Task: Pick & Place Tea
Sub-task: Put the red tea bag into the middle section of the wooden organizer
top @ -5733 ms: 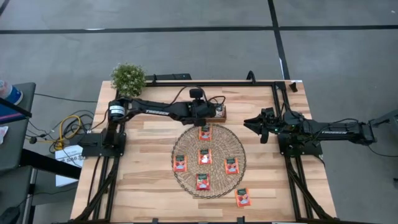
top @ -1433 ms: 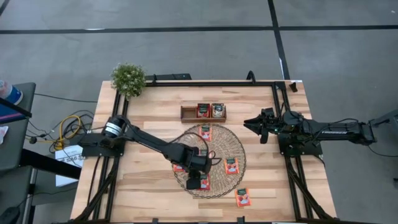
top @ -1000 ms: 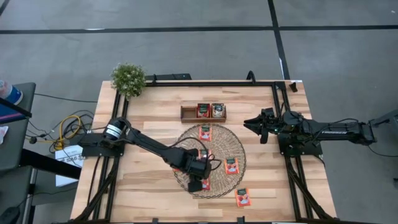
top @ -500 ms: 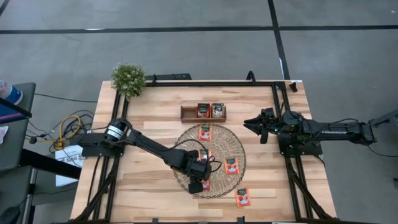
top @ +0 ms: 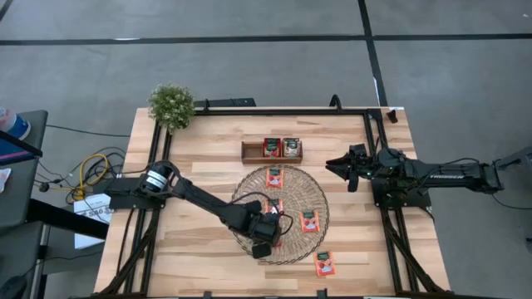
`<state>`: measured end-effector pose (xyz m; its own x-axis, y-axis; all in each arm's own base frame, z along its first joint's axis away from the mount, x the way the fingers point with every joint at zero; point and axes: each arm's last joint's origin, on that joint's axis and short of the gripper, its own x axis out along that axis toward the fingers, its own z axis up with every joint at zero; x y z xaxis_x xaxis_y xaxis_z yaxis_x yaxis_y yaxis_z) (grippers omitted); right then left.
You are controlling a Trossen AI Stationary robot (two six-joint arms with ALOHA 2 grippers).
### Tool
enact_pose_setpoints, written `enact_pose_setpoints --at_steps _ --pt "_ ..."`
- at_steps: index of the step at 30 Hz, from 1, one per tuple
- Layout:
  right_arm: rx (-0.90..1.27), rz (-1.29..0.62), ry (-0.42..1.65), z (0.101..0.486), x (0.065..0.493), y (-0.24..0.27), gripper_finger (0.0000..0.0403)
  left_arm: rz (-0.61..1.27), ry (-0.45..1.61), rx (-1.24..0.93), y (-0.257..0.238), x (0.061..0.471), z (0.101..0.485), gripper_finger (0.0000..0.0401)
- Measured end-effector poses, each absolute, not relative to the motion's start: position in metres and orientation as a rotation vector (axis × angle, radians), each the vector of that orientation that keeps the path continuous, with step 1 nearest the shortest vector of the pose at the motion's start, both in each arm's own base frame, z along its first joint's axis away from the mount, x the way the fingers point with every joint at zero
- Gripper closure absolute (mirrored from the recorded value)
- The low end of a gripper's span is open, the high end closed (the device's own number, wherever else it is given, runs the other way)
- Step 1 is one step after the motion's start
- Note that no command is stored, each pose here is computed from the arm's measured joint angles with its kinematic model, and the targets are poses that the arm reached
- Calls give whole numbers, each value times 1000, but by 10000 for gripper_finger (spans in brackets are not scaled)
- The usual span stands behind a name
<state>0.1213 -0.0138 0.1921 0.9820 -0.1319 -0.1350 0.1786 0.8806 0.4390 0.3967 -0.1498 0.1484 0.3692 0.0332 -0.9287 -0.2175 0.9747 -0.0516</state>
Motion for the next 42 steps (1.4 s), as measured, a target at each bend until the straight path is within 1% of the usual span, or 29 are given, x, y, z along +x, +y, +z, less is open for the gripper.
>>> enact_pose_setpoints --at_steps 8,11,18,24,28,42 --pt "467 -162 102 192 121 -14 305 163 1185 -172 -152 396 148 299" --pt "467 -162 102 192 121 -14 305 165 1183 -170 -152 396 148 315" --pt "467 -162 102 192 121 -14 305 172 1178 -166 -151 396 148 368" --pt "467 -162 102 192 121 -14 305 172 1178 -166 -152 396 148 394" --pt "467 -162 102 192 121 -14 305 171 1175 -166 -152 396 149 400" --pt "466 -162 102 192 121 -14 305 151 1174 -178 -152 394 155 401"
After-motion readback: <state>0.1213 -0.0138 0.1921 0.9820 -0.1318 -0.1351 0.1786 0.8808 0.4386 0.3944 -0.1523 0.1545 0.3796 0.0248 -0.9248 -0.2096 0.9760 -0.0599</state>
